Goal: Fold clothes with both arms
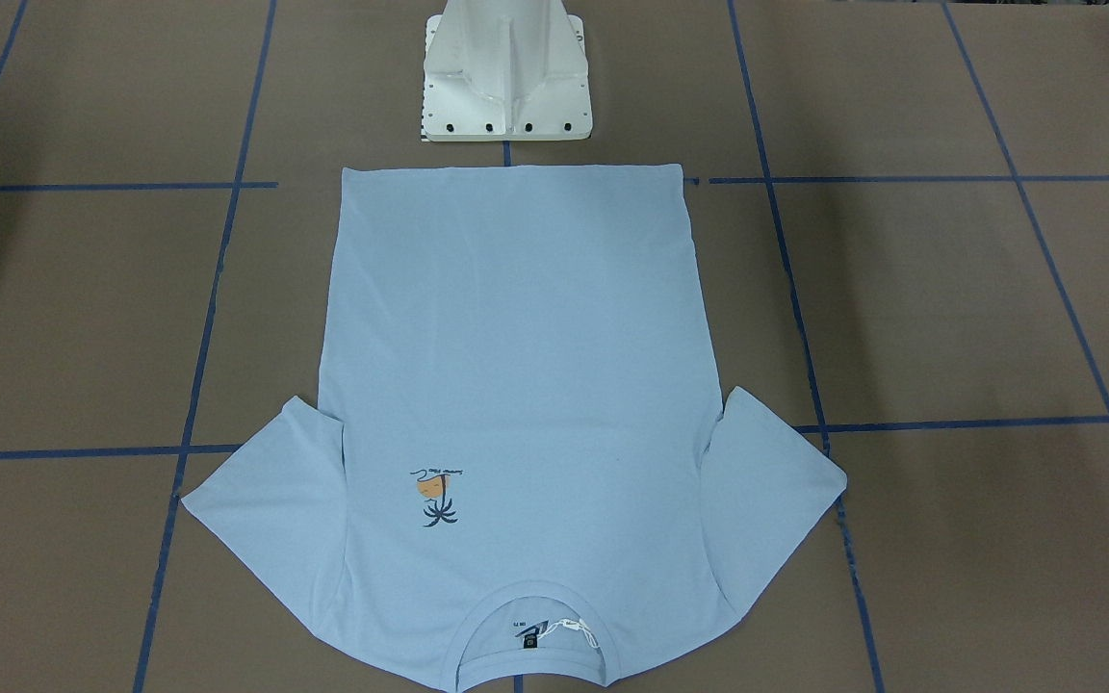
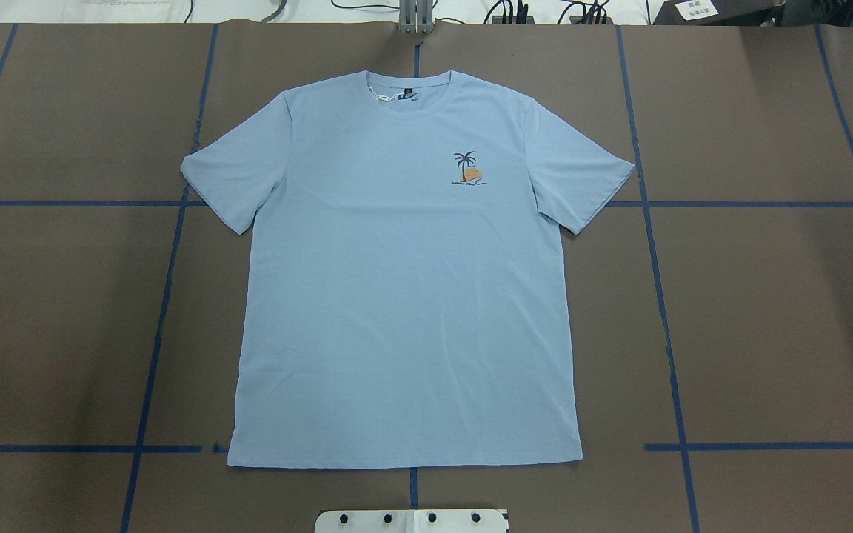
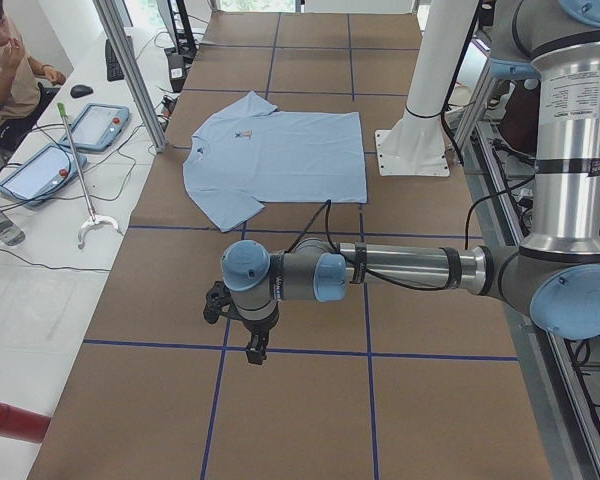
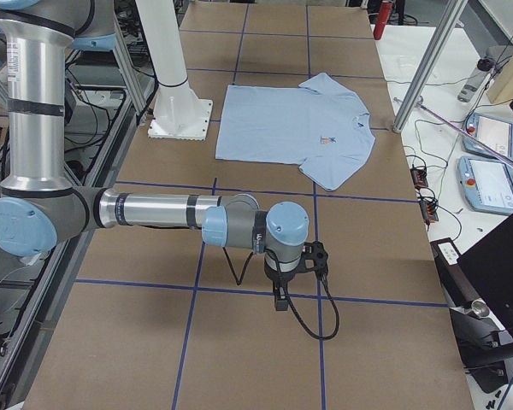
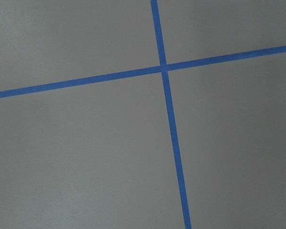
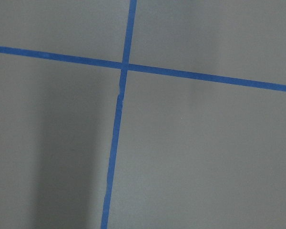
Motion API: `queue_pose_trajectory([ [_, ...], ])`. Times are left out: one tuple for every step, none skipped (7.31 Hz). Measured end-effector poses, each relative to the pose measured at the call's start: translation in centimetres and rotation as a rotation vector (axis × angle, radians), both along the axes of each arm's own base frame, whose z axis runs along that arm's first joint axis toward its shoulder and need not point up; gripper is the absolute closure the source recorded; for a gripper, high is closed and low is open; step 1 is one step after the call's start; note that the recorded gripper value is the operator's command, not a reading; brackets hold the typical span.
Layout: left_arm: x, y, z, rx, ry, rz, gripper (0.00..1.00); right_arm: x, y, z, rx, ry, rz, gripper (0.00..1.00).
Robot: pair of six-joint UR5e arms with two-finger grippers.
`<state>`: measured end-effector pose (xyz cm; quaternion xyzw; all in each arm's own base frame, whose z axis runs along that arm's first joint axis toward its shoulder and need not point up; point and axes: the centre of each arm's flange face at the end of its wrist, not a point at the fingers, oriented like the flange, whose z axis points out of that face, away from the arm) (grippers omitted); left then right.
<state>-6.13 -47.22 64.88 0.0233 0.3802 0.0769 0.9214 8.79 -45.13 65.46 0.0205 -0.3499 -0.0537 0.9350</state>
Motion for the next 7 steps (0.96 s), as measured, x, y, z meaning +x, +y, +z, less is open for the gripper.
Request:
queue_pose_trajectory([
  [0.0, 0.0, -0.1, 0.004, 0.000, 0.000, 0.00, 0.0, 0.0, 0.0, 0.000, 0.000, 0.000, 0.00],
  [0.0, -0.1, -0.4, 0.010, 0.000, 0.000, 0.00, 0.0, 0.0, -0.1, 0.003, 0.001, 0.000, 0.00],
  [0.0, -0.2, -0.9, 0.020, -0.001, -0.001, 0.00, 0.0, -0.2, -0.5, 0.012, 0.002, -0.001, 0.00],
  [0.0, -0.2, -1.5, 0.031, -0.002, -0.001, 0.00, 0.0, -0.6, -1.0, 0.026, 0.003, -0.001, 0.00],
  [0.1, -0.4, -2.0, 0.043, -0.001, 0.000, 0.00, 0.0, -1.5, -2.3, 0.064, 0.004, 0.000, 0.00],
  [0.1, -0.7, -2.8, 0.064, 0.000, 0.000, 0.00, -0.2, -2.5, -3.6, 0.134, 0.005, -0.005, 0.00],
  [0.1, -1.3, -3.8, 0.102, 0.002, -0.002, 0.00, -0.9, -3.4, -4.4, 0.200, -0.001, -0.012, 0.00],
])
